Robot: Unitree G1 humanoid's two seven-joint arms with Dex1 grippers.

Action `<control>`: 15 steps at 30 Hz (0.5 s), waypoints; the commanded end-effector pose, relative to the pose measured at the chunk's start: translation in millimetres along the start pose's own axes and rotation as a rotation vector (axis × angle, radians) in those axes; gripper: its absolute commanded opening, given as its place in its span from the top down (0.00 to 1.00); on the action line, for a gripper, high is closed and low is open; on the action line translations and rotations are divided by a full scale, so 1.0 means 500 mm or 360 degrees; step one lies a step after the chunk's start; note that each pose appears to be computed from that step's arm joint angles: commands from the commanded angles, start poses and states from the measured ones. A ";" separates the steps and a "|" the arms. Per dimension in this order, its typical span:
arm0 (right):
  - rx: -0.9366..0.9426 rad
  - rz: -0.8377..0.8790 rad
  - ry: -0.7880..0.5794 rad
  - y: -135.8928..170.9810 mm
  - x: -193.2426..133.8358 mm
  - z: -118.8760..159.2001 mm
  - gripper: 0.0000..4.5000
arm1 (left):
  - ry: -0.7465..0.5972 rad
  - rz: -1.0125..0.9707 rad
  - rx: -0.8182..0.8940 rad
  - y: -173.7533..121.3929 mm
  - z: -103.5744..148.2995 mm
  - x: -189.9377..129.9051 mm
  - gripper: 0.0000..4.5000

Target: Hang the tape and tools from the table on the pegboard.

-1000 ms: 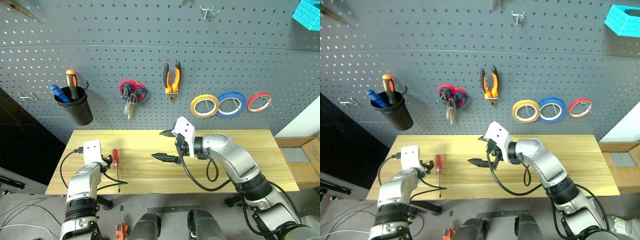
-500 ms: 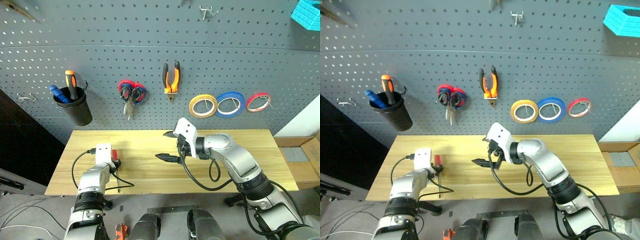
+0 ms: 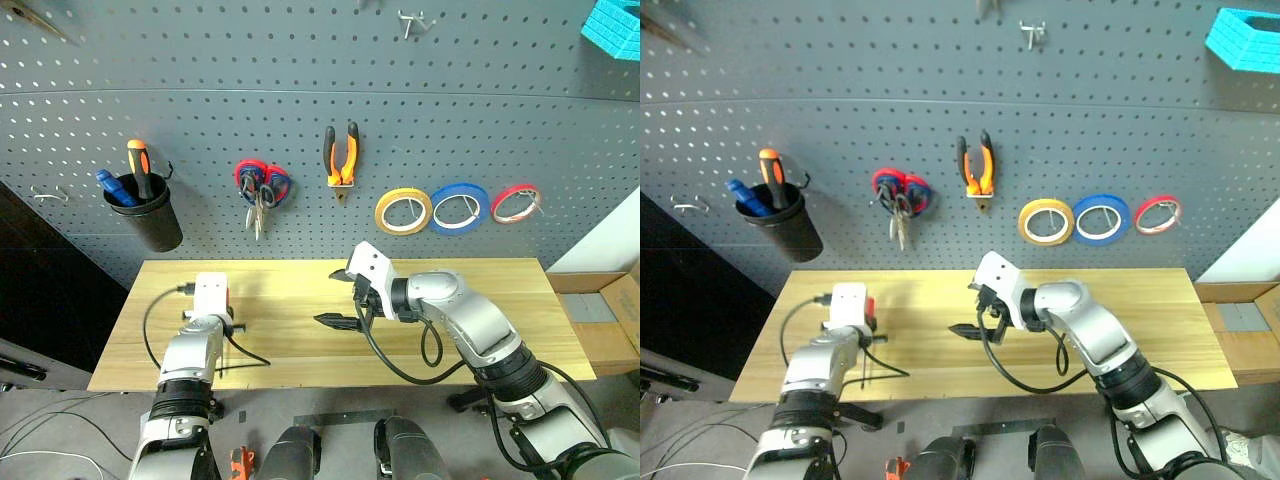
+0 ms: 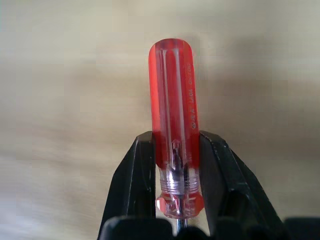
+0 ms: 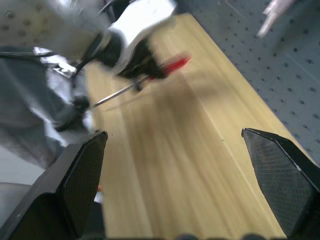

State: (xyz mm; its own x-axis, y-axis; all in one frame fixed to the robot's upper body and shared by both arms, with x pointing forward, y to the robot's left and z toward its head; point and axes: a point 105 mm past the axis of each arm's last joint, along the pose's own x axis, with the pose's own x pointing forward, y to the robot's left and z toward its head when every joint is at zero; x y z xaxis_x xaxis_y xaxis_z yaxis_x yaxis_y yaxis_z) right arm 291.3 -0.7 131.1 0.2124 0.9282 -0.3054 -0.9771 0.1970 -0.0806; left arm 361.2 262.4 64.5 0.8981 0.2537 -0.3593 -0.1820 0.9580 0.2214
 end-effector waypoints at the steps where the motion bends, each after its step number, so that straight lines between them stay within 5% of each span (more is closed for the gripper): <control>1: -0.0143 0.0299 -0.0408 0.064 -0.030 0.120 0.00 | -0.0769 -0.0030 0.0043 0.011 0.205 -0.090 0.81; 7: -0.0271 0.0325 -0.0456 0.065 -0.018 0.173 0.00 | -0.1278 0.0094 0.0078 0.026 0.297 -0.181 0.81; 15: -0.0390 0.0171 -0.0524 0.028 -0.002 0.211 0.00 | -0.1580 0.0226 -0.0024 0.087 0.421 -0.237 0.81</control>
State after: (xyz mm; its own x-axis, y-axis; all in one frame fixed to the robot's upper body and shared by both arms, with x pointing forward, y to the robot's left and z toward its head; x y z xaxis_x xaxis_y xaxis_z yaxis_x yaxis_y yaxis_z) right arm 270.5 31.1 210.4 0.0159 0.9983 -0.0561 -0.9753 0.0031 -0.2210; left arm 342.5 246.4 272.8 0.8601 0.1566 0.4855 -0.2863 0.9358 0.2055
